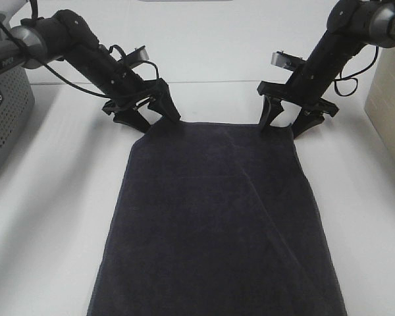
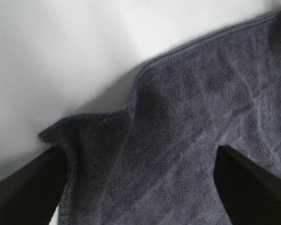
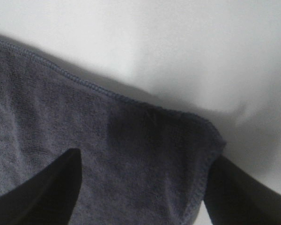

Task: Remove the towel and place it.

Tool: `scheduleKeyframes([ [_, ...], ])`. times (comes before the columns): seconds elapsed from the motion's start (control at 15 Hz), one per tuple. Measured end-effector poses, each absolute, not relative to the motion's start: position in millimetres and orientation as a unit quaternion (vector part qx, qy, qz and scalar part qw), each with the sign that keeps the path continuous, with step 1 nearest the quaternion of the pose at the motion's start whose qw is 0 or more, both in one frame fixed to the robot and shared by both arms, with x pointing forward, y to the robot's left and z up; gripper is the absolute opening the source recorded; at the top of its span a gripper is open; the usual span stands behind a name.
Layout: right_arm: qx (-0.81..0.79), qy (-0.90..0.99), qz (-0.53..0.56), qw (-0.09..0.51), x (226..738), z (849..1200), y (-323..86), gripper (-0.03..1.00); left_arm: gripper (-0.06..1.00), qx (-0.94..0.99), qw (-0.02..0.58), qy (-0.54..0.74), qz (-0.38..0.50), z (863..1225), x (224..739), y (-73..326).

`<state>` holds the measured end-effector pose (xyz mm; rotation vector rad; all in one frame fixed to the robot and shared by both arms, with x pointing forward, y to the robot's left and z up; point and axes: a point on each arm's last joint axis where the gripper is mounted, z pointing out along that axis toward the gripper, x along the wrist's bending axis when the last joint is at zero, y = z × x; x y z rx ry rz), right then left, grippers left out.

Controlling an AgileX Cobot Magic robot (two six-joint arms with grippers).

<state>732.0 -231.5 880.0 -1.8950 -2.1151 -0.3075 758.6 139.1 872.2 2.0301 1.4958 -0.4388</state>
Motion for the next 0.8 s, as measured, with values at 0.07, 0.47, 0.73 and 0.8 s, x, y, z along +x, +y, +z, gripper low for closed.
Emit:
scheduleKeyframes([
  [0.07, -0.658, -0.732, -0.104, 0.141, 731.9, 879.8, -231.4, 0.65, 0.78, 0.758, 0.286, 0.562, -0.165, 871.6, 758.5, 139.1],
  [0.47, -0.658, -0.742, -0.074, 0.108, 732.4, 877.3, -239.1, 0.06, 0.04, 0.769, 0.277, 0.556, -0.155, 860.1, 759.0, 140.5],
  [0.73, -0.658, -0.742, -0.075, 0.107, 732.6, 877.3, -239.1, 0.01, 0.01, 0.771, 0.279, 0.553, -0.151, 860.1, 759.6, 140.5],
  [0.8, -0.658, -0.741, -0.079, 0.102, 733.8, 877.2, -239.1, 0.01, 0.0, 0.771, 0.278, 0.552, -0.151, 860.0, 759.6, 140.6],
])
